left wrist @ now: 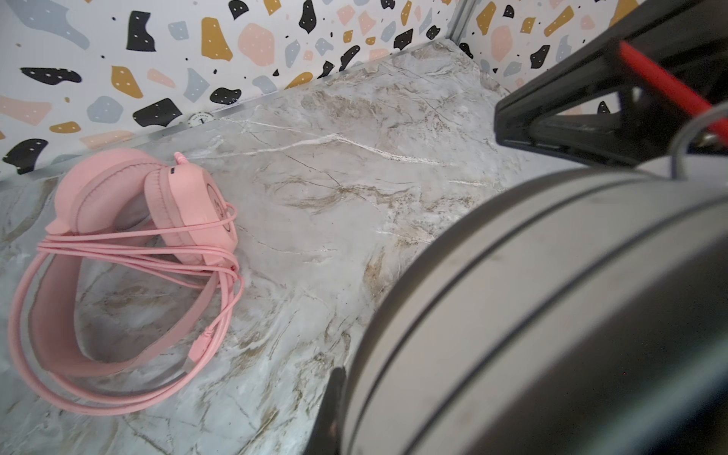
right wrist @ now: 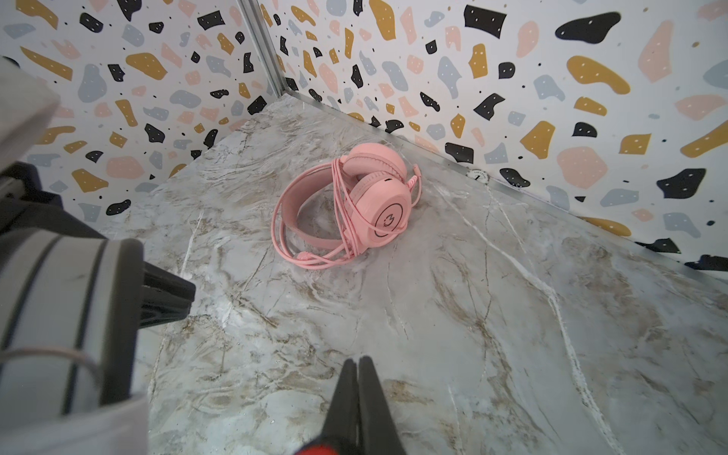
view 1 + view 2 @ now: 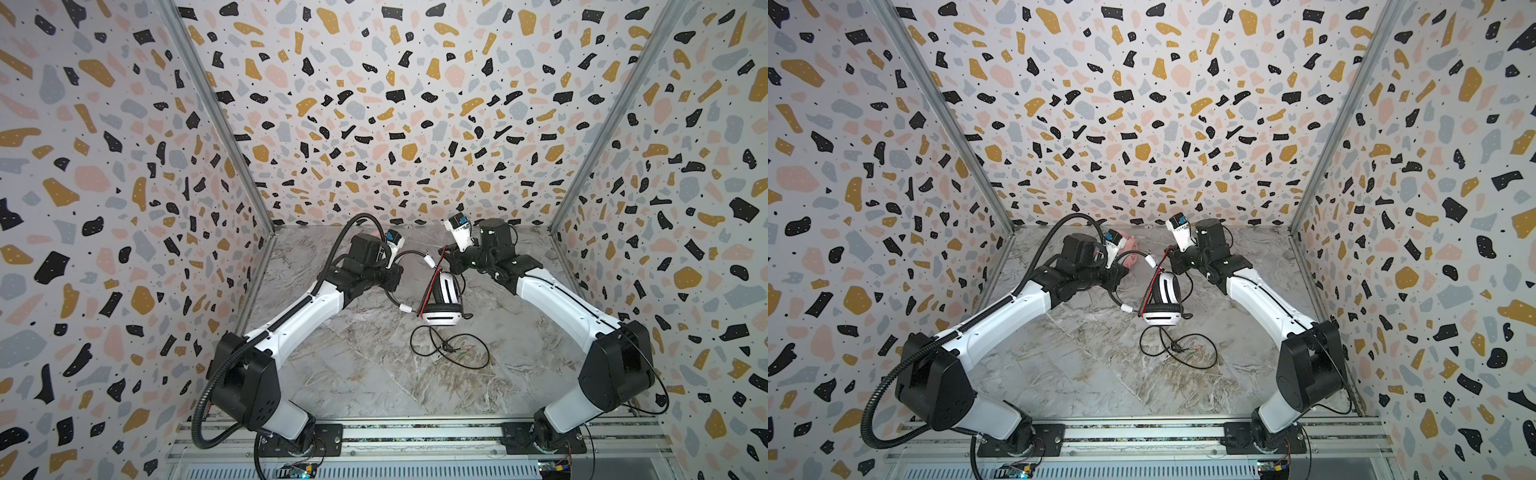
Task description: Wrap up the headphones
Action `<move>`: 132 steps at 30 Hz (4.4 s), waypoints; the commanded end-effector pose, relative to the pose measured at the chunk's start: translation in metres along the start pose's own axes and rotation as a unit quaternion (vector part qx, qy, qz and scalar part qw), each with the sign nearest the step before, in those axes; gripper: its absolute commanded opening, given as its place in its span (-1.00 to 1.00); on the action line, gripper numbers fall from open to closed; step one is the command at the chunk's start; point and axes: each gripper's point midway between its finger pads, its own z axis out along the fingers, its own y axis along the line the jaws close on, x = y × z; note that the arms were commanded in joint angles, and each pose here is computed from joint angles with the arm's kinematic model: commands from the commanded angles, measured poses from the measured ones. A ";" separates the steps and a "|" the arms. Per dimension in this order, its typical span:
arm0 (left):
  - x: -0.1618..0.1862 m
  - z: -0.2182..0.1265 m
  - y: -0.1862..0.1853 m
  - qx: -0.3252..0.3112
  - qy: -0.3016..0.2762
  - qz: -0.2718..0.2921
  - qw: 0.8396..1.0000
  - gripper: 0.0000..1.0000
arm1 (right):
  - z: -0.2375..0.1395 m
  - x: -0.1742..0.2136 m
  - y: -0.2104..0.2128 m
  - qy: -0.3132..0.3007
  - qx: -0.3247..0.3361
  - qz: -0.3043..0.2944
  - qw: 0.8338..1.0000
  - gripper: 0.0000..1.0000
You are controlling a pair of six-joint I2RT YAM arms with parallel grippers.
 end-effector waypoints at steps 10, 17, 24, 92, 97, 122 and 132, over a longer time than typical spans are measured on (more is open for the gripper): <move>-0.027 -0.030 -0.062 0.144 -0.058 0.048 0.987 -1.00 | 0.006 0.051 -0.001 -0.023 -0.050 0.046 0.997 -0.48; -0.031 -0.034 -0.066 0.157 -0.071 0.050 0.984 -1.00 | 0.009 0.070 0.015 -0.042 -0.104 0.091 0.990 -0.31; -0.036 -0.041 -0.074 0.180 -0.086 0.048 0.979 -1.00 | 0.028 0.072 0.018 -0.088 -0.154 0.174 0.969 -0.25; 0.015 -0.152 0.211 -0.378 -0.290 -0.407 0.780 -1.00 | -0.062 0.088 0.203 -0.023 -0.118 -0.038 0.992 -0.89; 0.017 -0.151 0.211 -0.378 -0.289 -0.410 0.779 -1.00 | -0.074 0.050 0.209 -0.028 -0.107 -0.082 0.990 -0.89; -0.037 -0.107 0.109 -0.346 -0.215 -0.158 0.899 -1.00 | -0.111 -0.096 0.161 -0.098 0.123 -0.233 0.960 -0.83; -0.031 -0.049 0.029 -0.274 -0.082 0.042 0.957 -1.00 | -0.109 -0.112 0.109 -0.091 0.193 -0.228 0.950 -0.82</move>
